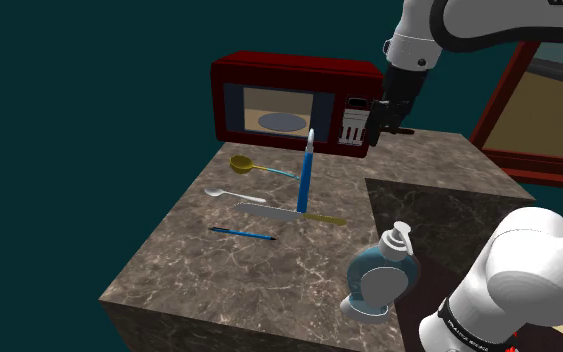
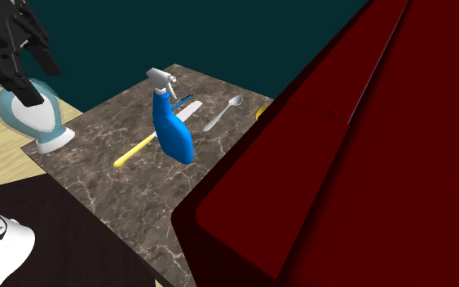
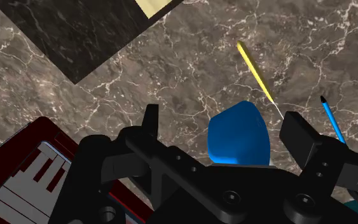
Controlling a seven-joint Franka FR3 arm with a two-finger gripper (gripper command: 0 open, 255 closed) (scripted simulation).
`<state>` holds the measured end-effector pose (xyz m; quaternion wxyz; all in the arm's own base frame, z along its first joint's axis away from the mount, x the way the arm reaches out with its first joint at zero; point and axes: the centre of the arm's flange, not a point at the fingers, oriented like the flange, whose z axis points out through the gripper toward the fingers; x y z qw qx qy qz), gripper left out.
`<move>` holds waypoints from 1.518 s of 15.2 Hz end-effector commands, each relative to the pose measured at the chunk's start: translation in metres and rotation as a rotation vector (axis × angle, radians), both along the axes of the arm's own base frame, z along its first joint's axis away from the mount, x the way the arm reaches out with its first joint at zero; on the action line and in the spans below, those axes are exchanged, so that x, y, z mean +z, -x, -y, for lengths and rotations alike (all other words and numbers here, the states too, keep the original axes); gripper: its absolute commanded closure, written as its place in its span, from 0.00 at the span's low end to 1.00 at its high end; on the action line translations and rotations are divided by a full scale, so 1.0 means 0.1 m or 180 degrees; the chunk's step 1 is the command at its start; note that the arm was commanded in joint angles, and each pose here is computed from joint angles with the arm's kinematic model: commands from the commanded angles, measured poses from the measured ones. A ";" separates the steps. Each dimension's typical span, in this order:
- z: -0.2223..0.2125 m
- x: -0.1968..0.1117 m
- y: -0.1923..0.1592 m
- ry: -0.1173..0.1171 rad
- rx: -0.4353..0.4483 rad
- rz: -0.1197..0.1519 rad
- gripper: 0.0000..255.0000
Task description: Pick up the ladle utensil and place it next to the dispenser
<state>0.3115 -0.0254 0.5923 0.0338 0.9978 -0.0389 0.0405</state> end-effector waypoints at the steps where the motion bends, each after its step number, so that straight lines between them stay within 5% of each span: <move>1: 0.00 0.00 0.00 0.0000 0.0000 0.0000 0.00; 23: 0.02 -1.43 -2.44 0.0190 0.1363 0.0045 0.00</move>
